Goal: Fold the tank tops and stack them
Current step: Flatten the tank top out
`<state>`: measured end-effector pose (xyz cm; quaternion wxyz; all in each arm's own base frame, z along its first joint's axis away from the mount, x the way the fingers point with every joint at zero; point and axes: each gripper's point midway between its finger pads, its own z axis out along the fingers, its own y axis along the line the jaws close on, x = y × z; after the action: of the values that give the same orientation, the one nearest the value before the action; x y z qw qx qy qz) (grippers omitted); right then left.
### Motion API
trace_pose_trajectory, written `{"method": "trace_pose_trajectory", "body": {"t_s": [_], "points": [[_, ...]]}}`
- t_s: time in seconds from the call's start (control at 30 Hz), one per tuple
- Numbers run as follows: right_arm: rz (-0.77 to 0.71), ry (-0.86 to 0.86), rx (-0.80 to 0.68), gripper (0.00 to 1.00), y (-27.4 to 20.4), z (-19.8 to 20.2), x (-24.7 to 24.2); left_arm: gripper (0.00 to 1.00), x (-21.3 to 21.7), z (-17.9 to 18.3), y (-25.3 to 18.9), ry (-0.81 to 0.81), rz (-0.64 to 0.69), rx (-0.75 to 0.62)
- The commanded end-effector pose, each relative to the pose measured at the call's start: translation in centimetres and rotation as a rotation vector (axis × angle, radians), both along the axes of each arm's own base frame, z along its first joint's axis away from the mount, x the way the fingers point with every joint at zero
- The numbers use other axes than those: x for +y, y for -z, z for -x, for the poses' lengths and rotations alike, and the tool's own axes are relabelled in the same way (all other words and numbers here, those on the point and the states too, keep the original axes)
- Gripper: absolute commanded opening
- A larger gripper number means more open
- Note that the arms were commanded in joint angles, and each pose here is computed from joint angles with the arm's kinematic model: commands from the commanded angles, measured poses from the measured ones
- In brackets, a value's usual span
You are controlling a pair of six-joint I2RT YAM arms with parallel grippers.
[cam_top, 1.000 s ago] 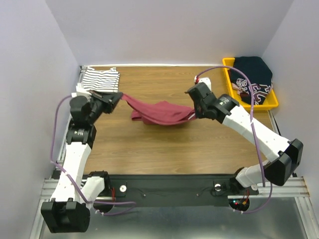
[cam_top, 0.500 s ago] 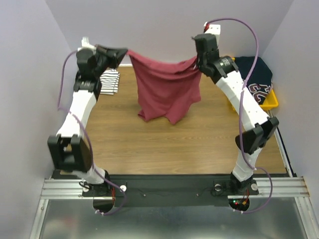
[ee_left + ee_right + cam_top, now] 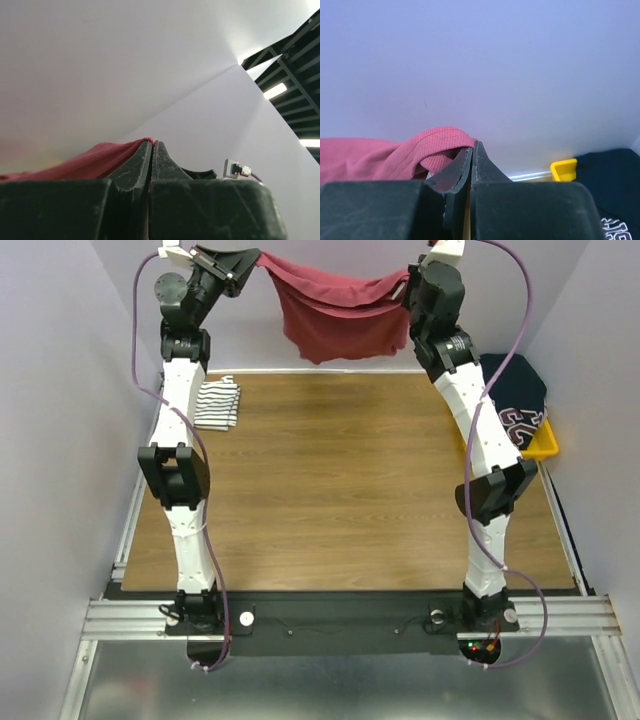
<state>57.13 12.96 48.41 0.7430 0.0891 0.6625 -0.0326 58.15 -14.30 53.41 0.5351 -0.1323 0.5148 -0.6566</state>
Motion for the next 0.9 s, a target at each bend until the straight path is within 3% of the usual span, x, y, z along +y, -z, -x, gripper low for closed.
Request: {"method": "trace_pose_trajectory", "body": {"t_s": [0.0,0.03,0.07,0.1,0.17,0.2,0.27,0.3,0.37,0.4,0.43,0.57,0.67,0.87], "points": [[-0.033,-0.011,-0.109,0.01,-2.7,0.4,-1.6,0.0,0.7,3.5,-1.6,0.008,-0.041,-0.097],[-0.06,-0.024,-0.091,0.0,-1.9,0.3,-1.3,0.0,0.5,3.2,-0.1,0.013,-0.05,-0.063],[-0.045,-0.031,0.006,0.0,2.7,-0.6,-0.8,0.0,0.4,4.0,0.3,0.019,-0.051,-0.046],[-0.079,-0.04,0.017,0.0,3.1,0.2,-0.8,0.0,0.1,2.9,5.1,0.031,-0.052,0.051],[-0.092,-0.05,0.11,0.0,7.5,0.4,-0.5,0.0,-0.1,3.9,7.8,0.035,-0.044,0.108],[-0.109,-0.056,0.212,0.0,12.6,1.0,-0.3,0.0,-0.4,3.7,13.1,0.034,-0.036,0.211],[-0.133,-0.072,0.305,0.0,17.1,2.4,-0.1,0.0,-0.8,5.1,16.0,0.041,-0.035,0.26],[-0.162,-0.078,0.443,0.0,23.9,4.2,0.1,0.0,-1.7,5.9,21.3,0.056,-0.039,0.376],[-0.198,-0.092,0.541,0.0,28.3,7.2,0.0,0.0,-2.4,7.7,24.6,0.058,-0.049,0.438],[-0.247,-0.116,0.599,0.0,30.7,8.5,0.6,0.0,-2.9,9.2,29.2,0.061,-0.07,0.536],[-0.242,-0.108,0.718,0.0,35.7,11.3,0.1,0.0,-4.0,10.3,31.3,0.078,-0.084,0.58],[-0.262,-0.098,0.942,0.0,43.8,17.6,-0.6,0.0,-5.8,15.4,39.6,0.11,-0.135,0.776],[-0.275,-0.093,1.014,0.04,45.9,21.0,-1.2,0.0,-6.1,18.3,42.6,0.108,-0.154,0.852],[-0.302,-0.124,1.017,0.36,45.2,24.1,-1.7,0.0,-5.5,21.4,44.0,0.095,-0.181,0.895]]}}
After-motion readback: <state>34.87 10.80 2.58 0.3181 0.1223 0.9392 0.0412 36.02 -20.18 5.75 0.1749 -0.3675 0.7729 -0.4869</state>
